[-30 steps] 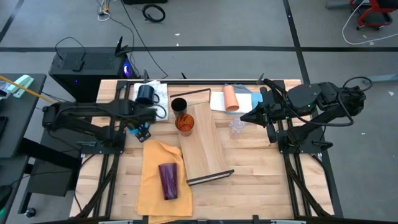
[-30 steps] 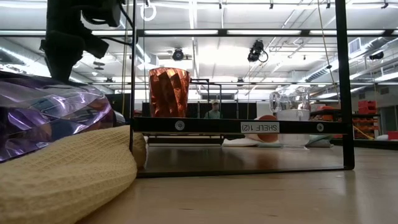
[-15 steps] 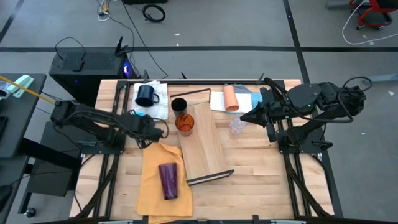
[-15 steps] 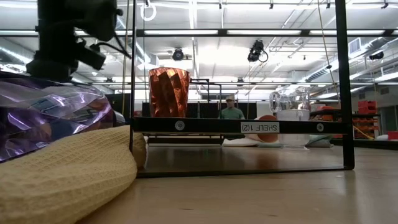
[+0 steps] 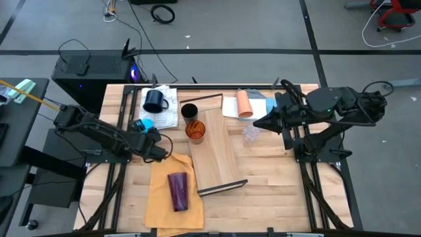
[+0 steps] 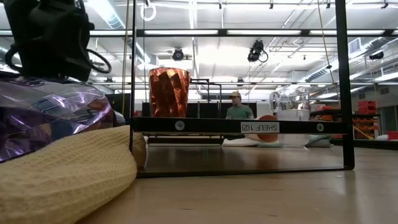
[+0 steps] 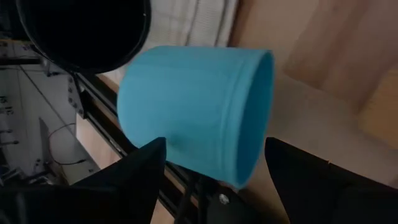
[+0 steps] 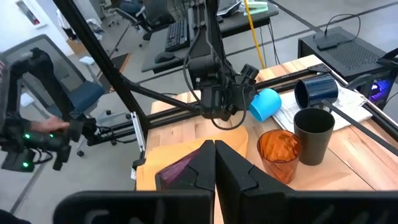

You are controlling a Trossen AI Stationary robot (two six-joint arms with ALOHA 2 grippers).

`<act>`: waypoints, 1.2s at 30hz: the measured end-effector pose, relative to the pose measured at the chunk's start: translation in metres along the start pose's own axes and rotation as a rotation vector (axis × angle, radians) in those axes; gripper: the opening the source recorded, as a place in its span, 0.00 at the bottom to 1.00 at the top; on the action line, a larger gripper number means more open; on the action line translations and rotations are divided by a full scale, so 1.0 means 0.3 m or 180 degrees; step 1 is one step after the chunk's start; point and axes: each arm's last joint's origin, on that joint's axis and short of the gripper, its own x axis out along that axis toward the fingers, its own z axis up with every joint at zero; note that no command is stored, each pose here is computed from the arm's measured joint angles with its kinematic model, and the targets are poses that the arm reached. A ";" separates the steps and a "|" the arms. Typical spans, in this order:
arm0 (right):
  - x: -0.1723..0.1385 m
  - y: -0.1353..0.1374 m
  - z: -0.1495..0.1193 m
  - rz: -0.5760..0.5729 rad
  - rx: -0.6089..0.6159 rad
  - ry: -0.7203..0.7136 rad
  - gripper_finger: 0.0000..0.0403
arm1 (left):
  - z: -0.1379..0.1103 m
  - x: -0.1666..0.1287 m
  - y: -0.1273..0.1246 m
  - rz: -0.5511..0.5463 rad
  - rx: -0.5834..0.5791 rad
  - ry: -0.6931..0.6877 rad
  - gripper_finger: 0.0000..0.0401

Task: Stack small to large cups/mugs on shelf
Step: Put the blue mug on the shelf

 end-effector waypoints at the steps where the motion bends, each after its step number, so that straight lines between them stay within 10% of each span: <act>1: 0.000 0.001 0.001 0.0006 0.0014 -0.0013 0.02 | -0.001 0.008 -0.001 0.0006 -0.0015 0.0003 0.70; 14: -0.001 0.011 0.026 0.0111 0.0077 -0.0252 0.02 | 0.036 0.043 0.025 -0.0011 -0.0364 0.0019 0.62; 26: -0.001 0.011 0.026 0.0112 0.0076 -0.0255 0.02 | 0.034 0.049 0.047 0.0238 -0.0308 -0.0002 0.11; 36: -0.001 0.011 0.026 0.0108 0.0027 -0.0255 0.02 | 0.060 0.005 0.063 0.0117 -0.0374 0.0051 0.10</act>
